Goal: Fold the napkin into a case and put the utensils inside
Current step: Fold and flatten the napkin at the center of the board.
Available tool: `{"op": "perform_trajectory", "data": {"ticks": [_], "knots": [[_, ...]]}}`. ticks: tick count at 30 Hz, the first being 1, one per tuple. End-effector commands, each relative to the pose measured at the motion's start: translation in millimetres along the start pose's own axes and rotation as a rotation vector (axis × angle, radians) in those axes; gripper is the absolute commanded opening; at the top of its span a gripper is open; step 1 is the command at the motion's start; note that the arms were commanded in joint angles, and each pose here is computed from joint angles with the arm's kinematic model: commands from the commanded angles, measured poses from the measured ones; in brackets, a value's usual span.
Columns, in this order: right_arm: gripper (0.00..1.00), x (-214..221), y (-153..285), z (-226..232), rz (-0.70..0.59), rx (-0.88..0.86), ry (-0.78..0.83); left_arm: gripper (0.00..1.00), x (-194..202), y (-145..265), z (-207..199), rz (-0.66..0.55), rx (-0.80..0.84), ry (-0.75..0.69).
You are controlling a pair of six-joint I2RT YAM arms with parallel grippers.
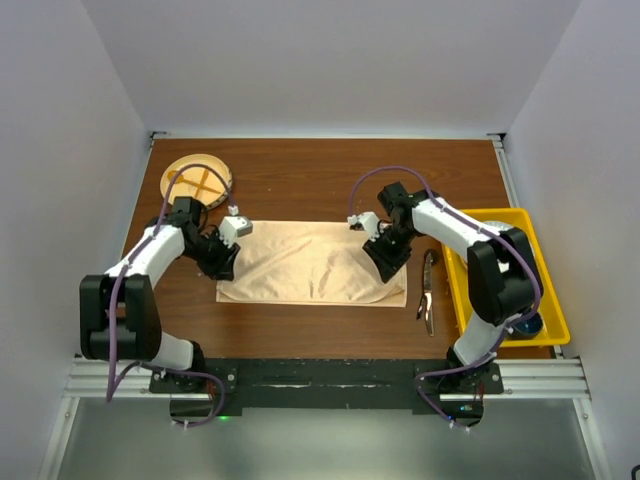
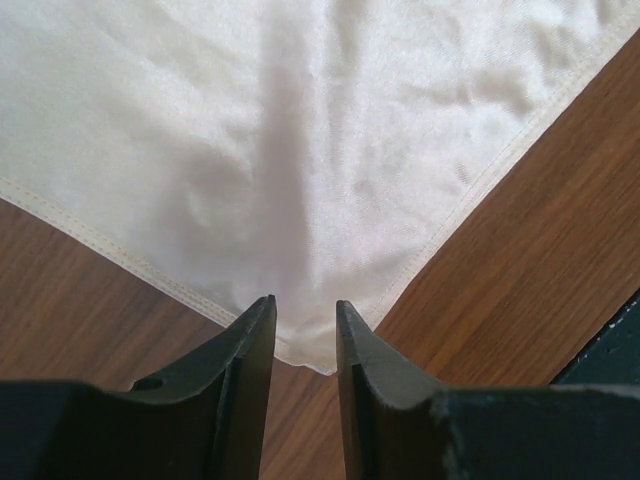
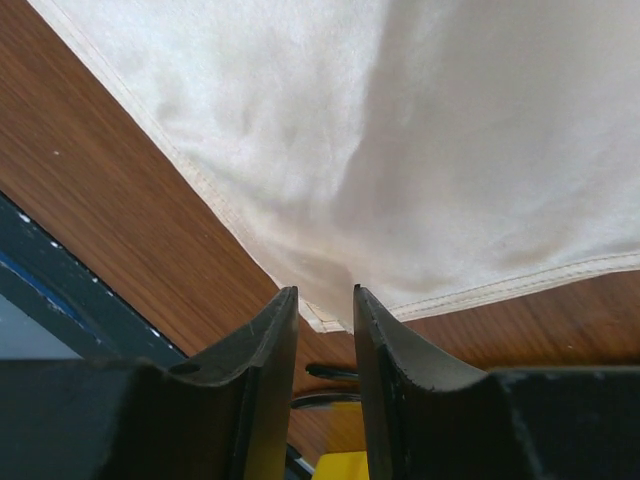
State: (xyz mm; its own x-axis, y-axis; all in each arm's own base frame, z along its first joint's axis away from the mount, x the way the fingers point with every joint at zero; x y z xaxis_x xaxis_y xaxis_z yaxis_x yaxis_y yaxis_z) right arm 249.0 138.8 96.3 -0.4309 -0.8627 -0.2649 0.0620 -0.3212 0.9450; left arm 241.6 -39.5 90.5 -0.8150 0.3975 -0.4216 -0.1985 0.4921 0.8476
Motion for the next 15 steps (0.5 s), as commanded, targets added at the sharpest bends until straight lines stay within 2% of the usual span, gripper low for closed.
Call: {"op": "perform_trajectory", "data": {"ticks": [1, 6, 15], "knots": [[0.31, 18, -13, -2, 0.079, 0.02, -0.004, 0.33, 15, -13, 7, 0.039, -0.033, 0.032], [0.28, 39, -20, 5, 0.148, 0.01, -0.004, 0.29, 34, -14, 6, 0.088, -0.055, 0.013], [0.31, 40, -6, 0, 0.209, 0.026, 0.062, 0.28, 44, -8, 5, 0.13, -0.071, -0.01]]}}
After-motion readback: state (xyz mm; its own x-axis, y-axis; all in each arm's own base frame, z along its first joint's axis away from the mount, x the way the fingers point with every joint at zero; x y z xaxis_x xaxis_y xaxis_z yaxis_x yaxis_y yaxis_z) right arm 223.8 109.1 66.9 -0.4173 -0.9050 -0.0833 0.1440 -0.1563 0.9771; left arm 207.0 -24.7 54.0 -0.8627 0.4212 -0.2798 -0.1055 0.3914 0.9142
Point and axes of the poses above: each gripper's point midway between its finger pads, its own y axis back along the fingers, its own z axis along the line the jaws close on, x = y × z, the point moved 4 cm from there along y, back along the fingers, and after that the axes turned 15 degrees about y, right-handed, at the moved point
